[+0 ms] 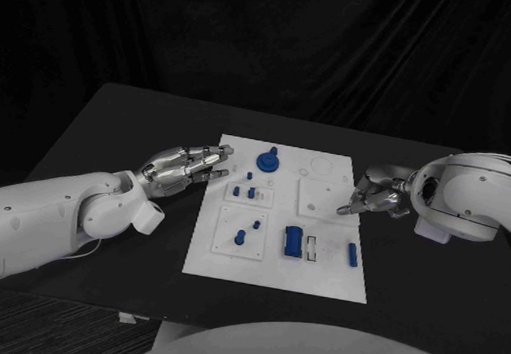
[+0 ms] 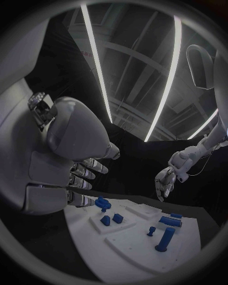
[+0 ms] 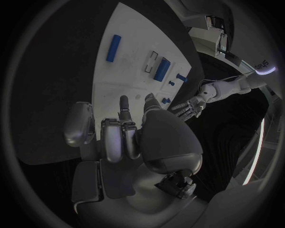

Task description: Assemble the parts on the task board

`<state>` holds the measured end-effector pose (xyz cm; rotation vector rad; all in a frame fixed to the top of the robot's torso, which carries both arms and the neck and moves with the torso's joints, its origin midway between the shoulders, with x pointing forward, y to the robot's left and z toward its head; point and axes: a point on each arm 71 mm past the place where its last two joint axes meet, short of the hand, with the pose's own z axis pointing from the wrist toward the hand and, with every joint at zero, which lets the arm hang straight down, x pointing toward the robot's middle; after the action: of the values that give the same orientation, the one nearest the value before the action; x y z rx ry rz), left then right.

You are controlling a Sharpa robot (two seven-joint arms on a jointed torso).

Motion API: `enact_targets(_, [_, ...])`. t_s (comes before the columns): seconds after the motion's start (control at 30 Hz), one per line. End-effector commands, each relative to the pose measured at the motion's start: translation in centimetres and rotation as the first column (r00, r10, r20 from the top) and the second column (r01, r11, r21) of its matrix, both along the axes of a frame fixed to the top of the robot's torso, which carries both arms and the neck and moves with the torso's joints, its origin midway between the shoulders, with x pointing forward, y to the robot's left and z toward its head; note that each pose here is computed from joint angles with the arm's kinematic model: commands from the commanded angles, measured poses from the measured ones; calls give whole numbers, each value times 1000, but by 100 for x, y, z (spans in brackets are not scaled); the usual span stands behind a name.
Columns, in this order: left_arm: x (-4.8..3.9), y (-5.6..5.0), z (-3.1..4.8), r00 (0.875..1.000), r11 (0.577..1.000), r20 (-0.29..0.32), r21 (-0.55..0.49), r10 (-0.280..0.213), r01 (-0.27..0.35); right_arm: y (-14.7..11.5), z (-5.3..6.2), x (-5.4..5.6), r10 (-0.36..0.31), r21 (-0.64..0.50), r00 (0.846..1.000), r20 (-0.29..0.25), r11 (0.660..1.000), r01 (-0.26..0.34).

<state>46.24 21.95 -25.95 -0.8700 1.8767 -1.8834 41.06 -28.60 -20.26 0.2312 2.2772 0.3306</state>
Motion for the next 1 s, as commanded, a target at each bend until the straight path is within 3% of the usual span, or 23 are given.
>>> enact_targets(0.03, [-5,-23,2,1000,1000,-2,-17,-10,10,-107,-58,-14,-7,-156,999,-53,988,-2])
enact_targets(0.4, [-1,-18,4,1000,1000,4,-20,-3,4,-98,-189,-57,54,-265,993,-101,961,-79])
enact_targets(1.0, [-5,-20,1,1000,1000,4,-22,-4,5,-34,-437,-158,76,-279,983,-166,953,-121])
